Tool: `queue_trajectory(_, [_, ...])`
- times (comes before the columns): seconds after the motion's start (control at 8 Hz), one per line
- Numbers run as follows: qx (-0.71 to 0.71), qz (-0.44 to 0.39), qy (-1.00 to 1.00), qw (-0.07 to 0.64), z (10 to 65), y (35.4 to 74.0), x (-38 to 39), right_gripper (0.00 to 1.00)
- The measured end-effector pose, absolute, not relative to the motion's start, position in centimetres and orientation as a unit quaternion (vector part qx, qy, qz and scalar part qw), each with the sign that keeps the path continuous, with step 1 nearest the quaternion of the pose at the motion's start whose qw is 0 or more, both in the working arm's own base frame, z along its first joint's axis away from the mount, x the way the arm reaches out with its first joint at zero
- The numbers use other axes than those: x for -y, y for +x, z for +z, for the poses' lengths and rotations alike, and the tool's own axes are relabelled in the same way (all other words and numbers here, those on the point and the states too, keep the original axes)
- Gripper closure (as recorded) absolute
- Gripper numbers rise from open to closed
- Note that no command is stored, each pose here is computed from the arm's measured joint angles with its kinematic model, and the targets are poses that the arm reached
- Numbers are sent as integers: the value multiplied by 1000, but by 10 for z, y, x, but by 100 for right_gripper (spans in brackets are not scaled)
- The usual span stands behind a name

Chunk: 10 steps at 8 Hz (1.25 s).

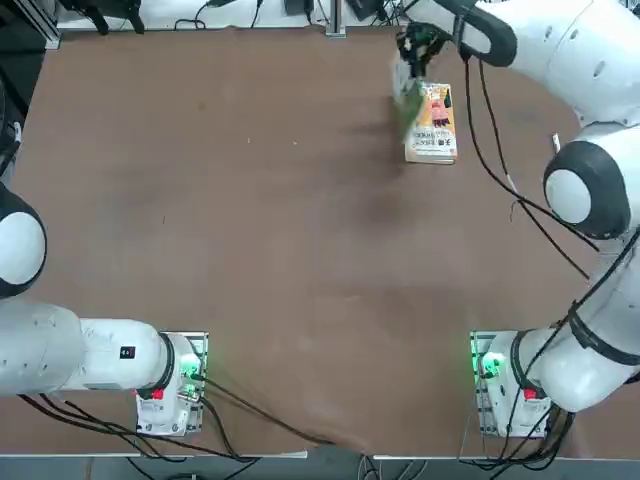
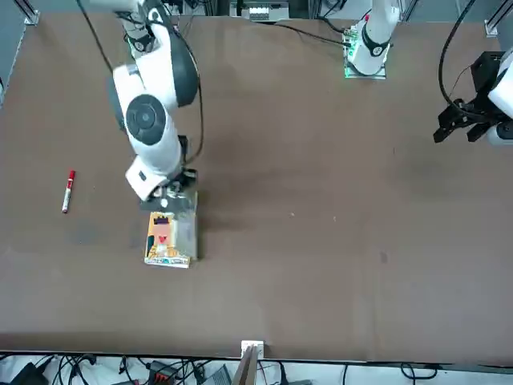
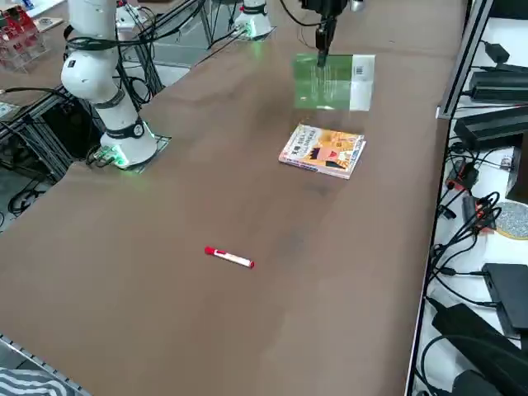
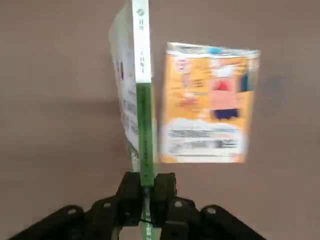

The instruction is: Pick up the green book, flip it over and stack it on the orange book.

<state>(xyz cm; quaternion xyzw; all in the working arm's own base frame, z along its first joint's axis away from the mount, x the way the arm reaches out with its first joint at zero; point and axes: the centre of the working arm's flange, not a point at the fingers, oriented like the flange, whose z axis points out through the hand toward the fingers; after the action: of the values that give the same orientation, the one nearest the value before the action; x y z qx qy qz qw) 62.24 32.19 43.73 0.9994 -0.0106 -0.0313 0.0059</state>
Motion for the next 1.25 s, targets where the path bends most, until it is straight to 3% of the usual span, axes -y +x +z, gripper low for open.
queue_trajectory(0.25, [40, -45, 996, -66, 412, 642, -313, 89])
queue_trajectory(0.62, [5, -69, 993, -100, 363, 651, -301, 89])
queue_trajectory(1.25, [9, -80, 988, -129, 343, 656, -265, 89])
